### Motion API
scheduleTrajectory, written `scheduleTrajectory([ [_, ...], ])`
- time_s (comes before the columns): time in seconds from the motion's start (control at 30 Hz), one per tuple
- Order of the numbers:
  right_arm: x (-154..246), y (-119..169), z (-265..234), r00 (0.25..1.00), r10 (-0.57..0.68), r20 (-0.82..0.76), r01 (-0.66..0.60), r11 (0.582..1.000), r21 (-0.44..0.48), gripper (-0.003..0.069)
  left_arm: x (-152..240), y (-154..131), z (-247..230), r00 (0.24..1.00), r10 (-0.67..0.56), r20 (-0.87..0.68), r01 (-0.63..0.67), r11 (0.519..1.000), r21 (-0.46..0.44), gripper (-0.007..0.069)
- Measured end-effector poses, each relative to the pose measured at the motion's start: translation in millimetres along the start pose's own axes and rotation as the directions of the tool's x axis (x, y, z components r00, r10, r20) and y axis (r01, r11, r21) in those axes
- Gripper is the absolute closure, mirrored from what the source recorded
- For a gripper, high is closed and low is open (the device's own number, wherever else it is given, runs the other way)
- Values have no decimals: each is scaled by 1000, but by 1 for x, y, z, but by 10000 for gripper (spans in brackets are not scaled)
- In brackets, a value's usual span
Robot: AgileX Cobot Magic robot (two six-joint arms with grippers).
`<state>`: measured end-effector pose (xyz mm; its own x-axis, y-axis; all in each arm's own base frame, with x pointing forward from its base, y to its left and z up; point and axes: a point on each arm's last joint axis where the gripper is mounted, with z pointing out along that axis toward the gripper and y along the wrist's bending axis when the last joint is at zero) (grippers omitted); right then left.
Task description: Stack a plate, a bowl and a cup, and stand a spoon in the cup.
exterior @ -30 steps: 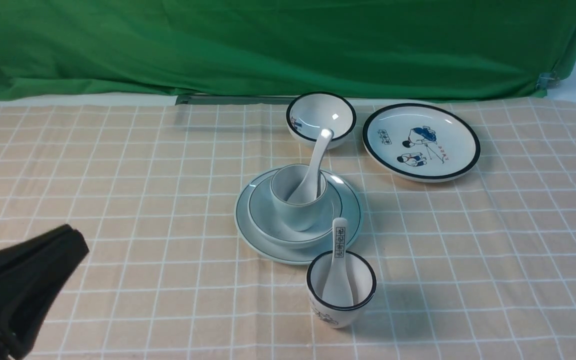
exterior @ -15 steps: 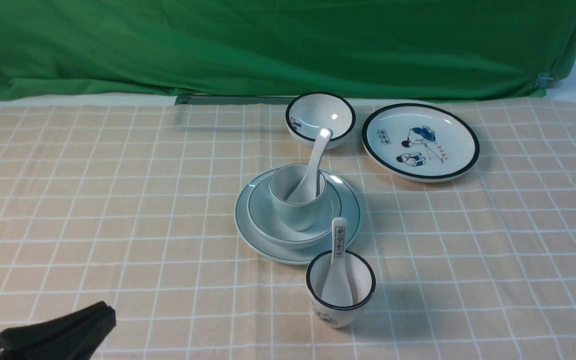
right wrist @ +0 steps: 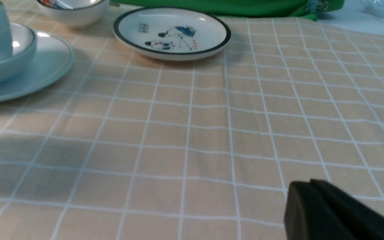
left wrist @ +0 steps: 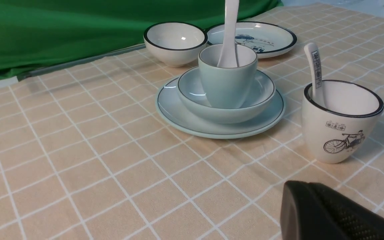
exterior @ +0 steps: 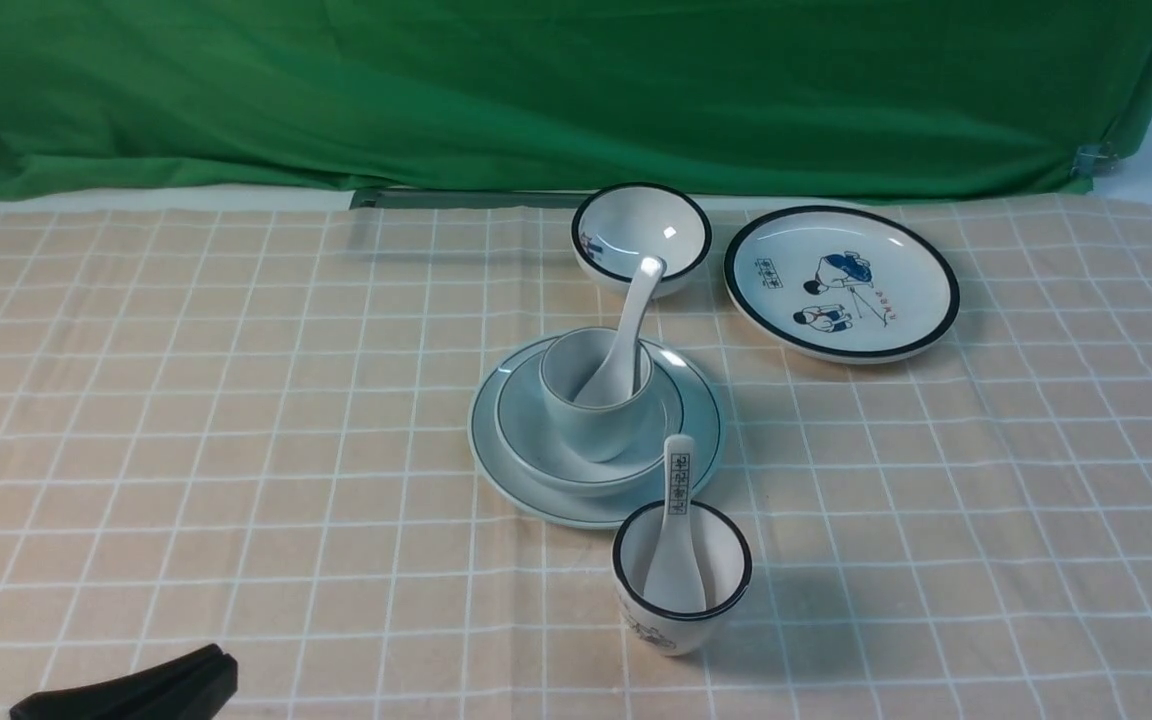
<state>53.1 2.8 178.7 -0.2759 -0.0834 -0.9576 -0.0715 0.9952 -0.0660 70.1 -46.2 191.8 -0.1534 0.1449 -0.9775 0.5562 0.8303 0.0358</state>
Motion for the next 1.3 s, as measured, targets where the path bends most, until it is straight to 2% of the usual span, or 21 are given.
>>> scheduleTrajectory([
  [0.67, 3, 1, 0, 999, 9, -34, -9, 1000, -6, 627, 0, 0, 0, 1000, 3, -1, -3, 1000, 0, 618],
  [1.17, 3, 1, 0, 999, 9, -33, -9, 1000, -6, 568, -1, 0, 0, 999, 34, 19, -34, 999, 0, 618],
  [1.2, 3, 1, 0, 999, 9, -32, -9, 1000, -6, 563, -4, 1, -2, 998, 43, 53, -42, 999, -14, 618],
  [1.27, 3, 1, 0, 999, 9, -32, -9, 1000, -6, 555, -11, 9, -6, 991, 3, 136, 12, 994, -106, 618],
  [1.3, 3, 1, 0, 999, 9, -32, -9, 1000, -6, 555, -12, 9, -7, 988, -2, 154, 20, 993, -117, 618],
])
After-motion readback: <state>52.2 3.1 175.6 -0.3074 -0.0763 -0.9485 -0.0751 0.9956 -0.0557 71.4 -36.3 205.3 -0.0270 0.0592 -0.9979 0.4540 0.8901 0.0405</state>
